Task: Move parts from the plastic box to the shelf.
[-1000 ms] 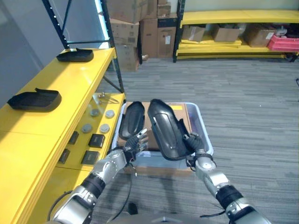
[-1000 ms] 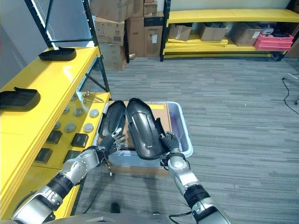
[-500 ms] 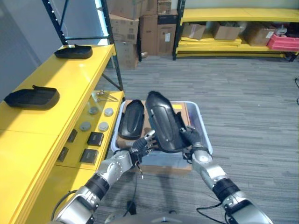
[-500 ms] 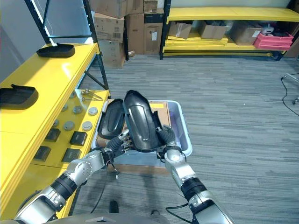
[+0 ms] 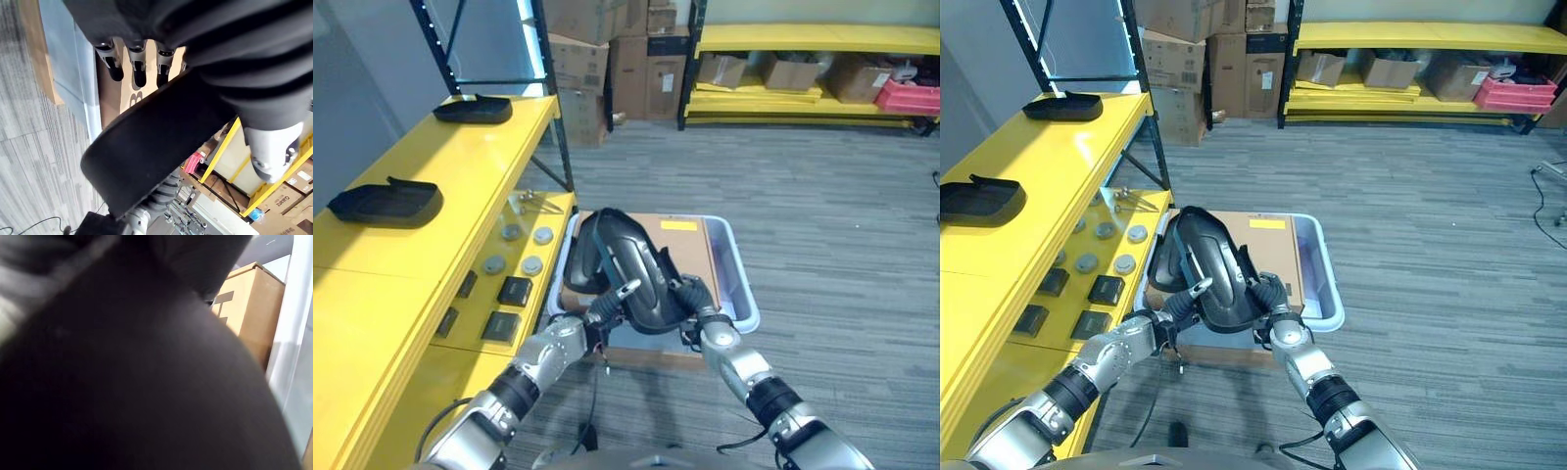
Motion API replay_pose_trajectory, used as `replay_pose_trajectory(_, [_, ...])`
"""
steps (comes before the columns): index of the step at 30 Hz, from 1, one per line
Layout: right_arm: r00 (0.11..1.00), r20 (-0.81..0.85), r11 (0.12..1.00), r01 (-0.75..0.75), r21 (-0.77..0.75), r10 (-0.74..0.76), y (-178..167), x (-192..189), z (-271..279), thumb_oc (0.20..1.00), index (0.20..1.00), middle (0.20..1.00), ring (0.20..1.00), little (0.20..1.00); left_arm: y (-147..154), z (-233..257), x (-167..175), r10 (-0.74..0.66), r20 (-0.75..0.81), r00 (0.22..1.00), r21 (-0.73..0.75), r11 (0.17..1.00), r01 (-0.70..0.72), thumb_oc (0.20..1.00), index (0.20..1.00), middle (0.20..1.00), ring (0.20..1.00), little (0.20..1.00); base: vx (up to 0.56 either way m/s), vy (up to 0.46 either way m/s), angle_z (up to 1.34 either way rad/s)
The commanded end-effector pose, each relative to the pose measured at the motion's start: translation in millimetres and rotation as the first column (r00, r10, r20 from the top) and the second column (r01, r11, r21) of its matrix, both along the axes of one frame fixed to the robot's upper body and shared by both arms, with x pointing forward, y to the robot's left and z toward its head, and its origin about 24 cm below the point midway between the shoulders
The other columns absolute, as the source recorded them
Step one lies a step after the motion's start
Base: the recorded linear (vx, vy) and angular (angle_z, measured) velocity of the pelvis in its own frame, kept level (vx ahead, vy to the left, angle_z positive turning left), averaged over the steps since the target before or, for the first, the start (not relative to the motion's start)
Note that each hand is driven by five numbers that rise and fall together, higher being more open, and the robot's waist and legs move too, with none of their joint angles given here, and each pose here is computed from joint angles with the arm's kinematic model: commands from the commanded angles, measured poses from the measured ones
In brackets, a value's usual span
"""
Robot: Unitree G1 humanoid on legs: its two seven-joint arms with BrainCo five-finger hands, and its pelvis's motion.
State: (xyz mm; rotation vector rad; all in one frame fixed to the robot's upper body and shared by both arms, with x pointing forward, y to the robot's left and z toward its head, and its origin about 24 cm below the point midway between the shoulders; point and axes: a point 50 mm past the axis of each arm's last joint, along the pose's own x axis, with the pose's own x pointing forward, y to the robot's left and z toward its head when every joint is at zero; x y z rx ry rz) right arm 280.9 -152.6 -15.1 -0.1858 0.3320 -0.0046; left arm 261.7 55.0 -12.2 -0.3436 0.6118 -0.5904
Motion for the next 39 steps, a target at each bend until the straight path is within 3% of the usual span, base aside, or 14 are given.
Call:
replay_pose_trajectory(1, [0.984,0.136,0.993,-0.118,0.021,0.114,32,22,32,0.2,0.2,0.2,0.2,0.2,-16,19,11,-0.055,0.129,0.99,-0.005,0.998,0.056,0.517,0.517,0.517,0.517,0.517,0.0,0.0,0.0])
replay_pose_trajectory(2, [0.985,0.134,0.993,-0.116,0.023,0.112,32,22,32,0.2,0.2,0.2,0.2,0.2,-15,19,11,-0.059,0.132,0.99,0.004,0.998,0.059,0.454,0.454,0.454,0.454,0.454,0.0,0.0,0.0])
replay_pose_trajectory(3, [0.986,0.13,0.994,-0.111,0.025,0.107,32,23,32,0.2,0.2,0.2,0.2,0.2,-15,19,12,-0.071,0.16,0.985,0.039,0.997,0.065,0.322,0.322,0.322,0.322,0.322,0.0,0.0,0.0])
replay_pose_trajectory(6, [0.987,0.126,0.994,-0.103,0.032,0.098,32,22,32,0.2,0.2,0.2,0.2,0.2,-10,24,16,-0.045,0.19,0.981,0.062,0.998,0.034,0.2,0.2,0.2,0.2,0.2,0.0,0.0,0.0])
replay_pose_trajectory(23, [0.992,0.11,0.988,-0.08,0.13,0.065,34,21,32,0.2,0.2,0.2,0.2,0.2,-1,39,26,0.058,0.356,0.933,0.099,0.99,-0.1,0.2,0.2,0.2,0.2,0.2,0.0,0.0,0.0])
replay_pose_trajectory(24, [0.993,0.104,0.986,-0.066,0.156,0.051,34,20,32,0.774,0.774,0.774,0.774,0.774,2,42,28,0.082,0.37,0.925,0.09,0.988,-0.123,0.2,0.2,0.2,0.2,0.2,0.0,0.0,0.0])
replay_pose_trajectory(25, [0.994,0.103,0.984,-0.055,0.168,0.038,33,20,33,1.0,1.0,1.0,1.0,1.0,5,44,29,0.099,0.377,0.921,0.085,0.986,-0.141,0.2,0.2,0.2,0.2,0.2,0.0,0.0,0.0])
replay_pose_trajectory(33, [0.991,0.091,0.971,0.073,0.227,-0.096,10,17,27,1.0,1.0,1.0,1.0,1.0,34,46,36,0.234,0.381,0.894,0.066,0.958,-0.279,0.2,0.2,0.2,0.2,0.2,0.0,0.0,0.0])
replay_pose_trajectory(39, [0.986,0.042,0.97,0.153,0.189,-0.163,-11,7,12,1.0,1.0,1.0,1.0,1.0,57,37,35,0.308,0.401,0.863,0.093,0.923,-0.373,0.2,0.2,0.2,0.2,0.2,0.0,0.0,0.0])
